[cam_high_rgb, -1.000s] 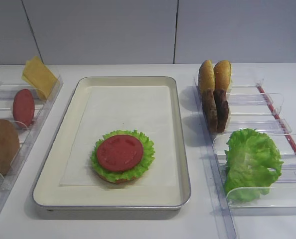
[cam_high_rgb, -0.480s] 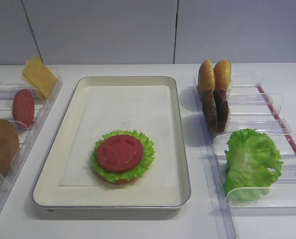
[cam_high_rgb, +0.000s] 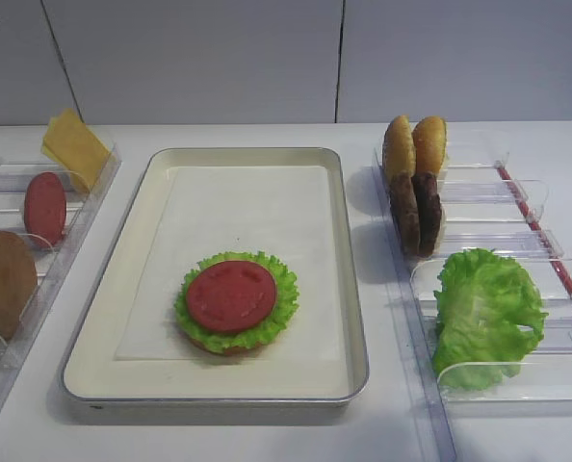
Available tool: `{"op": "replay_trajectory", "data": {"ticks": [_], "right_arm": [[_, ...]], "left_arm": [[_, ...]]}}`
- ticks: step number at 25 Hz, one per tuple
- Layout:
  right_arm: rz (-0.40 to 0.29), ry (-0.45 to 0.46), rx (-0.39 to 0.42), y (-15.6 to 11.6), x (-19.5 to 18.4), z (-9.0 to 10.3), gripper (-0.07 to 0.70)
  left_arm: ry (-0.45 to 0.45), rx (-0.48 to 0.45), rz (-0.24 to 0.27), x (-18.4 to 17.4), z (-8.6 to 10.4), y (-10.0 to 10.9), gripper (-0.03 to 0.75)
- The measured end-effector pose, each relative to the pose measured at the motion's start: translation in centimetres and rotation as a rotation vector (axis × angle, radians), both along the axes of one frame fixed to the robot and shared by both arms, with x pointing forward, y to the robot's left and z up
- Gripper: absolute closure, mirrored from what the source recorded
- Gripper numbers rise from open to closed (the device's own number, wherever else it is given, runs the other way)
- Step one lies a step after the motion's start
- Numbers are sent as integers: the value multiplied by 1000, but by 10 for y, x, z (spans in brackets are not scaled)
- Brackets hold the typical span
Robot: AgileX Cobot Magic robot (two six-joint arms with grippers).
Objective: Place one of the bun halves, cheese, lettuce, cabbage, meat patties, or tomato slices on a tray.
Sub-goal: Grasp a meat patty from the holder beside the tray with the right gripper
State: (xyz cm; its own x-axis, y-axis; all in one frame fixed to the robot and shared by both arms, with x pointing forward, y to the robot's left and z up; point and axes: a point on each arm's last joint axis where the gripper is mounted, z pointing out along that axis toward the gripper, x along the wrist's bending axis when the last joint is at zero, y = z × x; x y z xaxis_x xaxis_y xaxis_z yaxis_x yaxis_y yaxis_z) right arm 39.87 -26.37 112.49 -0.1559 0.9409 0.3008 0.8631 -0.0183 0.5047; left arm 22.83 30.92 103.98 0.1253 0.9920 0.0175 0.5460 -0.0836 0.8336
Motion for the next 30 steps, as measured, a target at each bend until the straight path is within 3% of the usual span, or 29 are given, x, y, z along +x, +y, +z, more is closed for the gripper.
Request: {"op": "replay_trajectory", "data": {"ticks": [7,13,25,30], "right_arm": [[18,74,-99,34,31,-1,240],[40,115,-111,64,65,-2,239],[27,215,-127,91,118,-31,239],[95,203,-224,113,130,-42,239]], "left_arm": [[0,0,0,0,0,0,491],[0,0,0,0,0,0,491],[0,0,0,0,0,0,491],[0,0,0,0,0,0,491]]}}
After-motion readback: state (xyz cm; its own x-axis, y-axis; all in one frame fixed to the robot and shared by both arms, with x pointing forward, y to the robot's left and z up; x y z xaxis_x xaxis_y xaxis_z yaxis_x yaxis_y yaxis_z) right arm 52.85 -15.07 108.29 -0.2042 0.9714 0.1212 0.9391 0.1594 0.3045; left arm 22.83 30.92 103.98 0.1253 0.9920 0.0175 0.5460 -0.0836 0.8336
